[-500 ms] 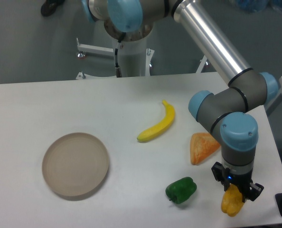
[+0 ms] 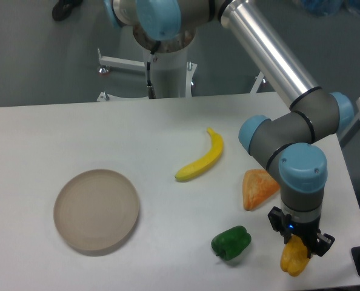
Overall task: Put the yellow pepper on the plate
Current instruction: 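Lift the yellow pepper held in the gripper off the table, then carry the yellow pepper over the beige plate and lower it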
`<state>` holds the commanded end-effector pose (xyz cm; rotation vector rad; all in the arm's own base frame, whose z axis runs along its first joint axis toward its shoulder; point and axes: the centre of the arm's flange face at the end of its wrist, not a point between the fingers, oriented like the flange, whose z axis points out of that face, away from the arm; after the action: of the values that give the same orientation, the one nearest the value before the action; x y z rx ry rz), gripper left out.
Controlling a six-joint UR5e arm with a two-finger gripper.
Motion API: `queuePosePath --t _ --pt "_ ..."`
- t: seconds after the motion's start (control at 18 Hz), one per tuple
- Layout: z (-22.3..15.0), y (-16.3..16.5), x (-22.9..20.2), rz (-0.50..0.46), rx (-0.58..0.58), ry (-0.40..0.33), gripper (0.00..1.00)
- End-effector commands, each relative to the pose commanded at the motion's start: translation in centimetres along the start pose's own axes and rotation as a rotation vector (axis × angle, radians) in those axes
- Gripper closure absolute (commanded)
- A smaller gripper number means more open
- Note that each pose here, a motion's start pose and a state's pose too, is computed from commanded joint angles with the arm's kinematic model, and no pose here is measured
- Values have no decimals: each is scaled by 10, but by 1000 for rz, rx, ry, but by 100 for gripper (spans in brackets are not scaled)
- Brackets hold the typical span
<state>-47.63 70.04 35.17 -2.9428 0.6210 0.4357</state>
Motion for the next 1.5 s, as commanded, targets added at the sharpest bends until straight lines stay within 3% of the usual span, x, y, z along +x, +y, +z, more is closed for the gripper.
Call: queuePosePath --t 0.44,0.61,0.89,1.06,1.17,1.5 --pt "-74 0 64 -68 -43 136 69" --pt "-88 -15 94 -174 -56 171 69" --pt "-113 -66 174 -383 -38 266 70" --pt "-113 -98 217 -459 -17 342 70" --pt "-115 -119 245 -504 -35 352 70" --pt "-98 -152 310 -538 -77 420 70"
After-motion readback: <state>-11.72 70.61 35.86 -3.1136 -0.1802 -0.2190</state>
